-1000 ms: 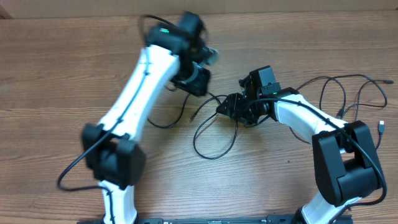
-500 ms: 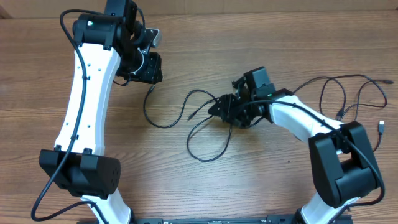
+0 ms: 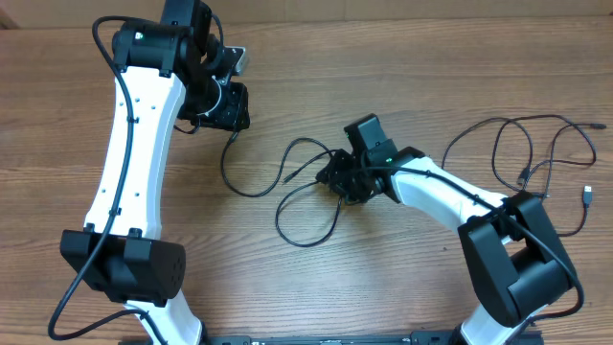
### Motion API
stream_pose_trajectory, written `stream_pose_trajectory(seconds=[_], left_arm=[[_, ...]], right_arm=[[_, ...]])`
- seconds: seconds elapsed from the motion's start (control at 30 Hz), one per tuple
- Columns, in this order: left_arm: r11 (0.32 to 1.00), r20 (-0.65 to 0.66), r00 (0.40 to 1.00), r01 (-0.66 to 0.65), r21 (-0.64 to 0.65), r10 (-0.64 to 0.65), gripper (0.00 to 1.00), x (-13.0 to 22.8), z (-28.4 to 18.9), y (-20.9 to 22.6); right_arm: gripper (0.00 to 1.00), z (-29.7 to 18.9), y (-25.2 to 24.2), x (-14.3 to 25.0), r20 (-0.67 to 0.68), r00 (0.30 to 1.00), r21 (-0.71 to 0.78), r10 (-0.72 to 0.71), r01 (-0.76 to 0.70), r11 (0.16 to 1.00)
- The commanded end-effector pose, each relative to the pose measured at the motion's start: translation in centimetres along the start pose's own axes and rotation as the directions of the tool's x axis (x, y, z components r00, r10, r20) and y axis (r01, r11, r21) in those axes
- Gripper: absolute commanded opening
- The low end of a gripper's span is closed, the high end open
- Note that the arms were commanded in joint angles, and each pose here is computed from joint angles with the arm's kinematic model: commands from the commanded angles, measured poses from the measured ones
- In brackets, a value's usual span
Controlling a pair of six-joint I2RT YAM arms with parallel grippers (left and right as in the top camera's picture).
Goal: Untangle cables
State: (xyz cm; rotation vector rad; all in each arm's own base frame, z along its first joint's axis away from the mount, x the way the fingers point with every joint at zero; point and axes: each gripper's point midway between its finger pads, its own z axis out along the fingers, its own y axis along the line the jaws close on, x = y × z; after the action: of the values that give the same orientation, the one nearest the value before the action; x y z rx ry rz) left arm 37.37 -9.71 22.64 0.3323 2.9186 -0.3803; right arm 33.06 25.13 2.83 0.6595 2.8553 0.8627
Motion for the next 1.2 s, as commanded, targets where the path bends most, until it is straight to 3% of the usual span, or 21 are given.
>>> stream_pose_trajectory(seconds=[0.0,0.17,0.43,0.73,0.97,1.17], left_arm=[[1.000,0.025,1.000,-0.001,0.001,0.001,0.40,-0.2,-0.8,-0.3],[1.000,0.024,1.000,-0.001,0.001,0.001,0.40,-0.1,-0.8,-0.3],[1.000,0.017,1.000,0.001,0.002,-0.001,0.40,0.0,-0.8,-0.3],[1.000,0.016,1.000,0.002,0.002,-0.002,0.40,0.1,-0.8,-0.3],[1.000,0.016,1.000,0.001,0.002,-0.001,0.40,0.1,-0.8,-0.3],[1.000,0.016,1.000,0.001,0.001,-0.001,0.40,0.0,-0.8,-0.3]], right_arm=[[0.29,0.7,-1.3,-0.1,0.064,0.992,0.056,0.110,-0.114,0.992],[0.27,1.0,-0.8,0.4,0.071,0.994,0.054,0.089,-0.093,0.994],[0.06,1.2,-0.9,0.6,0.086,0.985,0.055,0.148,-0.153,0.987],[0.04,1.3,-1.1,0.6,0.086,0.985,0.060,0.148,-0.153,0.986],[0.04,-0.1,1.6,-1.0,0.091,0.987,-0.017,-0.133,0.135,0.991],[0.04,-6.1,3.6,-5.2,0.117,0.961,-0.042,-0.250,0.256,0.966]])
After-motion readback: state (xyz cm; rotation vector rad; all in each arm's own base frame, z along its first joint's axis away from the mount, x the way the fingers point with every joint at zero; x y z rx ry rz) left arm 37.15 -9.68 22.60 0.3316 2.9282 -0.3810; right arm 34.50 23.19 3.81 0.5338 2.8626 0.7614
